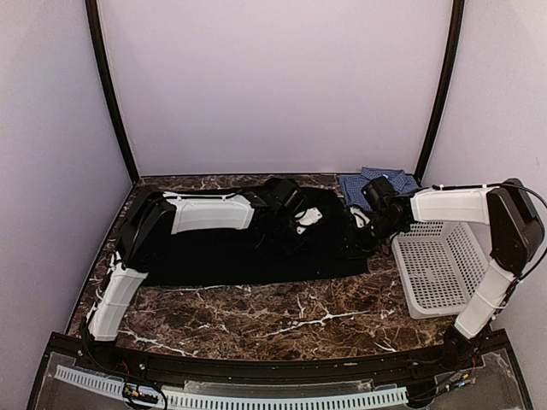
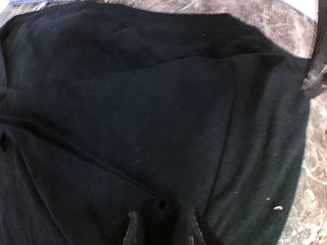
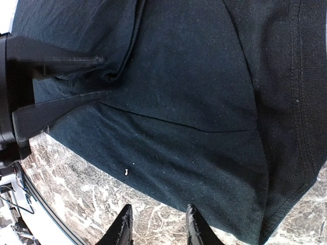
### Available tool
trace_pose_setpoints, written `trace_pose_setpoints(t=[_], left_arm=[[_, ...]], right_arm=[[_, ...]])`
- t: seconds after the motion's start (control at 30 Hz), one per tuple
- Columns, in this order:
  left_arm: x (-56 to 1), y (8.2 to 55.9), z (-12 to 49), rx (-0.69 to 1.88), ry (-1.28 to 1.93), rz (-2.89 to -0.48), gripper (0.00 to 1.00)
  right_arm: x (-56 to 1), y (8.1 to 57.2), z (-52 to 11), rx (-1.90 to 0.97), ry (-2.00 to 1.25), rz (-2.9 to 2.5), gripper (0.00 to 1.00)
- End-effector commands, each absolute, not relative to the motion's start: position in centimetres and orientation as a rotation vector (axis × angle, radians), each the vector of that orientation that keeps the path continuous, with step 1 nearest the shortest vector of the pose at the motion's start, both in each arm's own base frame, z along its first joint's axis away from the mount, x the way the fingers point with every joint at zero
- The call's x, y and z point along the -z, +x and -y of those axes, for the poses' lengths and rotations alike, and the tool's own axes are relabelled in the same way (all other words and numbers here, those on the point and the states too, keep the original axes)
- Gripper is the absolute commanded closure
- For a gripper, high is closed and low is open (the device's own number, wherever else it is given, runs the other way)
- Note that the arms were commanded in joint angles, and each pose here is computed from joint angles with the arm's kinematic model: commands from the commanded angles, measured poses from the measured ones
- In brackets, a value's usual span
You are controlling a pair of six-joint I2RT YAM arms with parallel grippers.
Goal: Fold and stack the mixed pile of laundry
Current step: Adjust the 1/3-folded T-shirt at the center of the board.
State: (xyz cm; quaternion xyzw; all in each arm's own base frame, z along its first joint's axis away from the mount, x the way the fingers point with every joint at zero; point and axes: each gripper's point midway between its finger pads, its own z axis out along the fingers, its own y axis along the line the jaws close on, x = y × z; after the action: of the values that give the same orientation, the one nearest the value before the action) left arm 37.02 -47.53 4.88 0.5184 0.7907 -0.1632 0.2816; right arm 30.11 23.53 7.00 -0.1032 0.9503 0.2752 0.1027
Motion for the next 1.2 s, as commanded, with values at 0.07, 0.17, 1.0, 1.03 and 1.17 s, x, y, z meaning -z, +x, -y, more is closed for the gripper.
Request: trace_pose_setpoints(t=[0.07, 0.17, 1.0, 1.03, 1.17], left_arm=[[-6.2, 38.6, 46.8, 0.317, 1.351, -2.102, 0.98], [-7.6, 39.6, 46.3, 0.333, 1.258, -2.124, 1.0], [-8.4, 47.9, 33.1, 0.095, 0.58, -2.325, 0.8], [-8.2, 48.0, 32.2, 0.06, 0.559, -2.345, 0.71], [-8.9, 48.5, 27.1, -0.081, 0.349, -2.403, 0.53]], right_arm=[[-7.6, 30.5, -23.5, -0.826, -0.301, -2.77, 0.68], [-7.3, 30.4, -23.4, -0.825, -0.302, -2.774, 0.68], [-6.2, 30.6, -22.7, -0.749, -0.325, -2.795, 0.69], [-6.2, 30.8, -22.7, -0.738, -0.332, -2.793, 0.69], [-5.9, 31.6, -22.3, -0.654, -0.369, -2.798, 0.7]])
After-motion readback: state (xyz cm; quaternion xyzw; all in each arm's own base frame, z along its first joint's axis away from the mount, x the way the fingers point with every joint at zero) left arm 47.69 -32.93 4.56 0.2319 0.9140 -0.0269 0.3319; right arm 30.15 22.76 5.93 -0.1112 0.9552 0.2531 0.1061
